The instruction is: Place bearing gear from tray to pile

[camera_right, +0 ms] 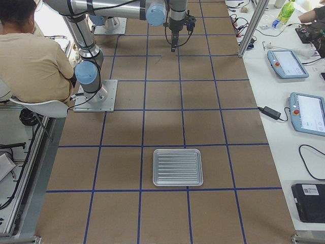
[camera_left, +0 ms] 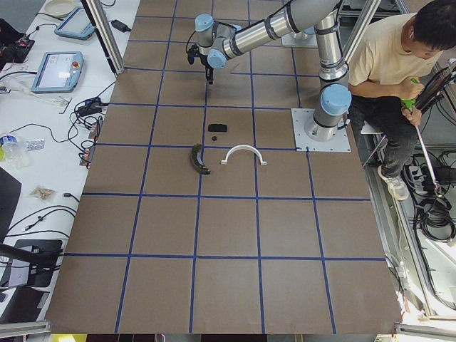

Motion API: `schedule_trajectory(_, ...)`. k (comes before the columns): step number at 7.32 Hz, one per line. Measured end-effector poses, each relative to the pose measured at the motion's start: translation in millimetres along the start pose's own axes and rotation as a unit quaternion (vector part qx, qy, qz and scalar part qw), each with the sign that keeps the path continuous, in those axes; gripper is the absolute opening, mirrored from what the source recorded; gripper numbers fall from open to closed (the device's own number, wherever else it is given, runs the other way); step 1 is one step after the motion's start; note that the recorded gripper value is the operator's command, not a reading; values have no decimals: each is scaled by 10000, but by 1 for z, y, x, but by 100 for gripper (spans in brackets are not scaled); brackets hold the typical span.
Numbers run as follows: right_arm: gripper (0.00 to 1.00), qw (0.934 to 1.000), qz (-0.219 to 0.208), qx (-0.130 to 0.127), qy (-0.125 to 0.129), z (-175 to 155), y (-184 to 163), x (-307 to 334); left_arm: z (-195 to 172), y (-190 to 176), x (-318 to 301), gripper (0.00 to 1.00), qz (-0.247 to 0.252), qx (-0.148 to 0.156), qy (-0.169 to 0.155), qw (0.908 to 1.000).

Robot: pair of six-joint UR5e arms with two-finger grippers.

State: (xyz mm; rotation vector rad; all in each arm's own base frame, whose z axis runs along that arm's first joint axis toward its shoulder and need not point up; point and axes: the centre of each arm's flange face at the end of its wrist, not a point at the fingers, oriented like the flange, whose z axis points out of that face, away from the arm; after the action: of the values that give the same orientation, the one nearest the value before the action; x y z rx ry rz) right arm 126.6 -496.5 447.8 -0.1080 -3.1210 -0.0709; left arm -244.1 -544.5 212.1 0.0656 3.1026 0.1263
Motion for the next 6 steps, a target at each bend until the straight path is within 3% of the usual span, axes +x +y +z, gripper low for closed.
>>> schedule_trajectory(2,100,10000,-3,-15,13,1,1,0,-11,0,-105,0,86,-387,24,9992)
schedule_trajectory(4,100,10000,-3,-12,17,1,1,-1,6,24,-210,0,235,-664,209,9973)
schedule_trajectory(5,100,10000,-3,-9,17,2,1,-1,19,39,-245,0,395,-665,243,9967)
schedule_trajectory(6,100,10000,-4,-8,17,2,1,-1,32,48,-272,0,683,-557,81,9961)
